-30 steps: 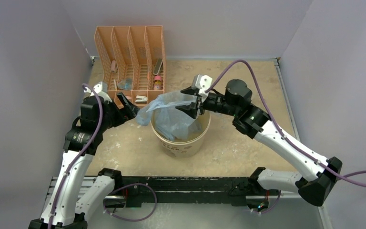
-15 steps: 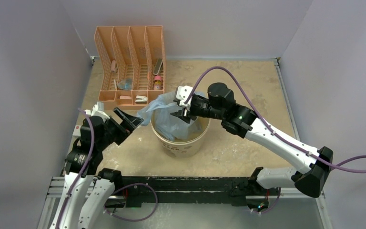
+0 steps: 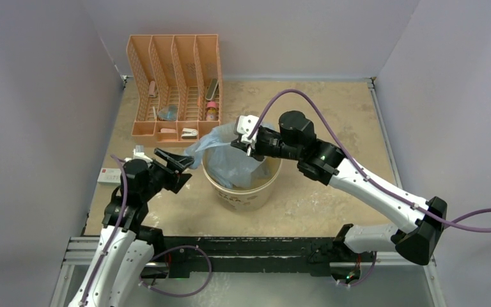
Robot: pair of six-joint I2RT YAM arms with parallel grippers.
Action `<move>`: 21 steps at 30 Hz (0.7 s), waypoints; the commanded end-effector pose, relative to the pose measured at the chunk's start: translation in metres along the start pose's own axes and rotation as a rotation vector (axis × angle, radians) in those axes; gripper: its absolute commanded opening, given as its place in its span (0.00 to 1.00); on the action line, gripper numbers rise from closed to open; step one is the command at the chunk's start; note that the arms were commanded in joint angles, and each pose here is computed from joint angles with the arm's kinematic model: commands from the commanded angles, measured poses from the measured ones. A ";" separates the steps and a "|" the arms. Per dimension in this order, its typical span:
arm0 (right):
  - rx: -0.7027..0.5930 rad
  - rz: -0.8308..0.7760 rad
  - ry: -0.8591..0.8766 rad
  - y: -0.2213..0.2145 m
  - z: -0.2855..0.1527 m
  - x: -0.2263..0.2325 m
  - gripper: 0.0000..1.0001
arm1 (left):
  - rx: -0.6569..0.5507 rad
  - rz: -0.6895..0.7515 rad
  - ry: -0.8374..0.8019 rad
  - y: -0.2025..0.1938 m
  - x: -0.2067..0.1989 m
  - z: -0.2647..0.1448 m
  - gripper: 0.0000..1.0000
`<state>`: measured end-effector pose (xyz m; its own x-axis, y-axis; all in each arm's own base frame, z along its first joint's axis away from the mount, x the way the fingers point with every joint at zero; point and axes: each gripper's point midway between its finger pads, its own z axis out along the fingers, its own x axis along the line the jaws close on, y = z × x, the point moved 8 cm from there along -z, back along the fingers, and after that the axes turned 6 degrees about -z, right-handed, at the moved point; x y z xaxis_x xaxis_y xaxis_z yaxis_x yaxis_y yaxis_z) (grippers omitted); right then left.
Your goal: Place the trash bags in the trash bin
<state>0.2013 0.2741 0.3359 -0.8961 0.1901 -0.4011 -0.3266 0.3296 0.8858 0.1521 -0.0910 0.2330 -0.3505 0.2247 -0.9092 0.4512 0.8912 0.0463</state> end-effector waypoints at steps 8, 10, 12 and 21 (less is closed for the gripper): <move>-0.031 0.056 0.206 -0.001 -0.015 0.033 0.00 | -0.020 0.008 -0.050 0.007 -0.005 0.016 0.28; -0.046 0.074 0.244 -0.003 -0.018 0.040 0.00 | -0.041 0.010 -0.027 0.008 0.000 0.016 0.19; -0.058 0.089 0.281 -0.004 -0.020 0.047 0.00 | -0.058 0.034 -0.024 0.009 0.003 0.017 0.10; -0.106 0.144 0.413 -0.005 -0.033 0.071 0.00 | -0.014 0.097 0.031 0.008 0.014 0.026 0.00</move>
<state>0.1465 0.2564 0.3044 -0.9758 -0.0770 -0.2048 -0.2185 0.2891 0.9320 0.1679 -0.0906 0.2133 -0.3605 0.2787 -0.8902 0.4472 0.8891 0.0973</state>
